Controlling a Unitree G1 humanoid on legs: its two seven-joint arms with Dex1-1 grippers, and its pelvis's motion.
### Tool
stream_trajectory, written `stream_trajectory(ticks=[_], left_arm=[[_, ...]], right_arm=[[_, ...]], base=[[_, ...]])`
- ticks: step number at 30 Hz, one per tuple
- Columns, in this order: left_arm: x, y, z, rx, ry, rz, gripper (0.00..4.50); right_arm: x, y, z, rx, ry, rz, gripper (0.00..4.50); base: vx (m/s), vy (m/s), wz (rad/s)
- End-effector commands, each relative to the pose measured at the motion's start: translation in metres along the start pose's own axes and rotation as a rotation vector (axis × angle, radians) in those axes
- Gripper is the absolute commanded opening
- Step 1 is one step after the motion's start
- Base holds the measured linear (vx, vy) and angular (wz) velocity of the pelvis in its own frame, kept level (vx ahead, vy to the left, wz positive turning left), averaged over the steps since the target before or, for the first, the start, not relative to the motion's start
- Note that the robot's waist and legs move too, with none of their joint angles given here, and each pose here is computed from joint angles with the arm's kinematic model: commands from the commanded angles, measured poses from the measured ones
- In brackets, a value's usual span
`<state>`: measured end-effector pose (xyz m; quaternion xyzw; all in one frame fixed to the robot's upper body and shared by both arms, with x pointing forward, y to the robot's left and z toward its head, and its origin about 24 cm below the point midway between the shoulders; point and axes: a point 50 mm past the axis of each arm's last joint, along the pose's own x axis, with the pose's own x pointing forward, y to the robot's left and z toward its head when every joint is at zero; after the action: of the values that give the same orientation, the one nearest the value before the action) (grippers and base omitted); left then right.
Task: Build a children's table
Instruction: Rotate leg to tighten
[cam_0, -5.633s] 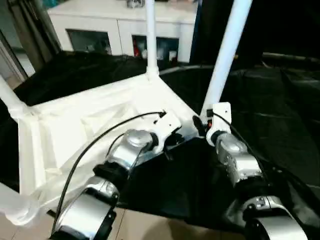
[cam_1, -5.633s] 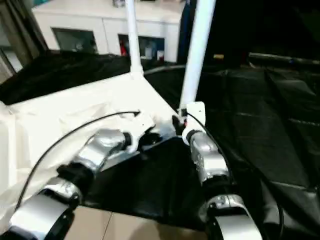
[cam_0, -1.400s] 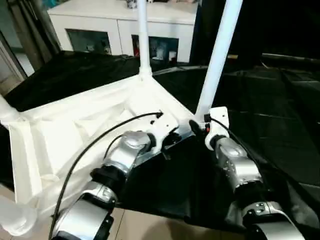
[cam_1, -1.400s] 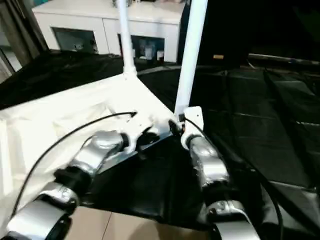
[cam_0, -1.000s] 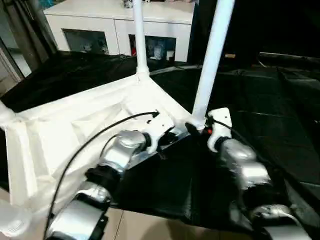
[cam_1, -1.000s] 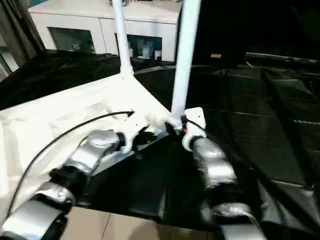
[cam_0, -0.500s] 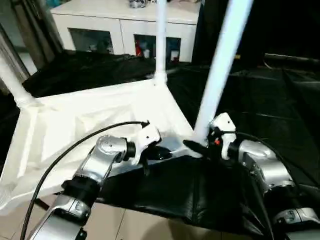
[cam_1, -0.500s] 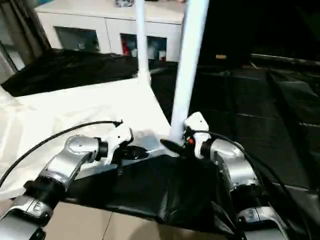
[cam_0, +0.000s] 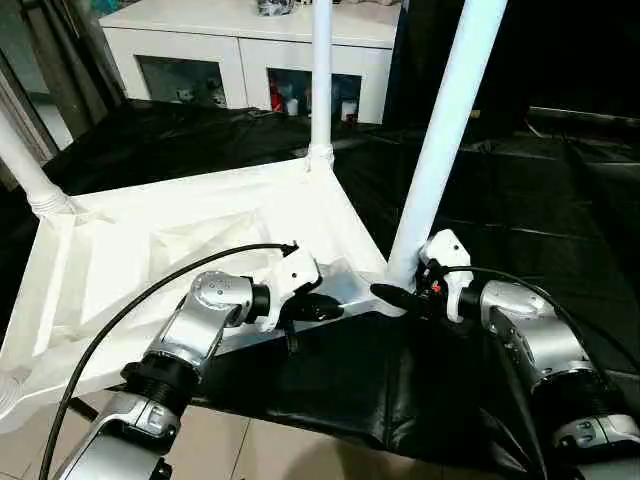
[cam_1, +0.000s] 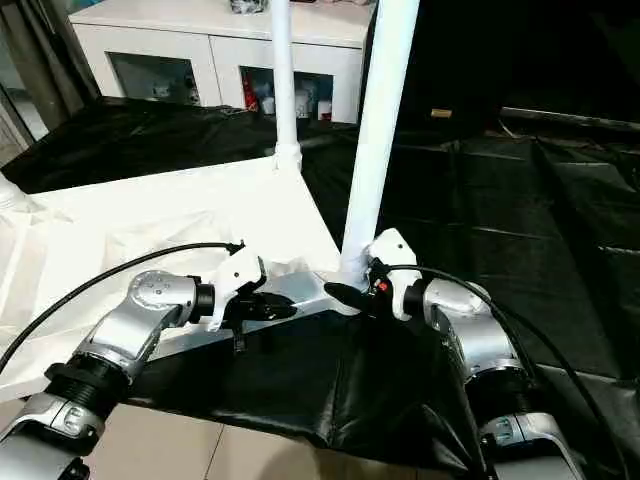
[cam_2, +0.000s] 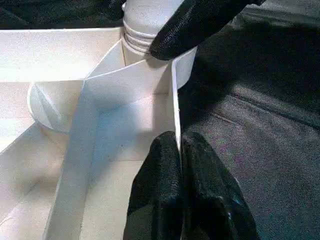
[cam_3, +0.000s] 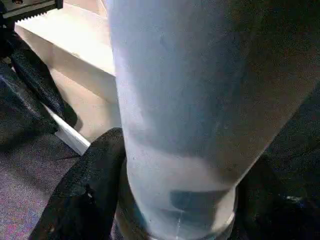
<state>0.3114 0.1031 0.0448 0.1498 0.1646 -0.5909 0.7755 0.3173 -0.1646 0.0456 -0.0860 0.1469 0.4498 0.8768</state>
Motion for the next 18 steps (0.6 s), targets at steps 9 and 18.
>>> stream_trajectory(ticks=[9, 18], left_arm=[[0.015, 0.02, 0.012, -0.061, -0.035, 0.254, 0.0], [0.046, 0.025, 0.033, -0.077, -0.03, 0.377, 0.0]], right_arm=[[0.017, -0.007, -0.023, 0.225, 0.004, -0.382, 2.66], [0.061, 0.015, -0.006, 0.292, -0.037, -0.561, 2.66]], base=[[0.0, 0.0, 0.0], [0.0, 0.0, 0.0]])
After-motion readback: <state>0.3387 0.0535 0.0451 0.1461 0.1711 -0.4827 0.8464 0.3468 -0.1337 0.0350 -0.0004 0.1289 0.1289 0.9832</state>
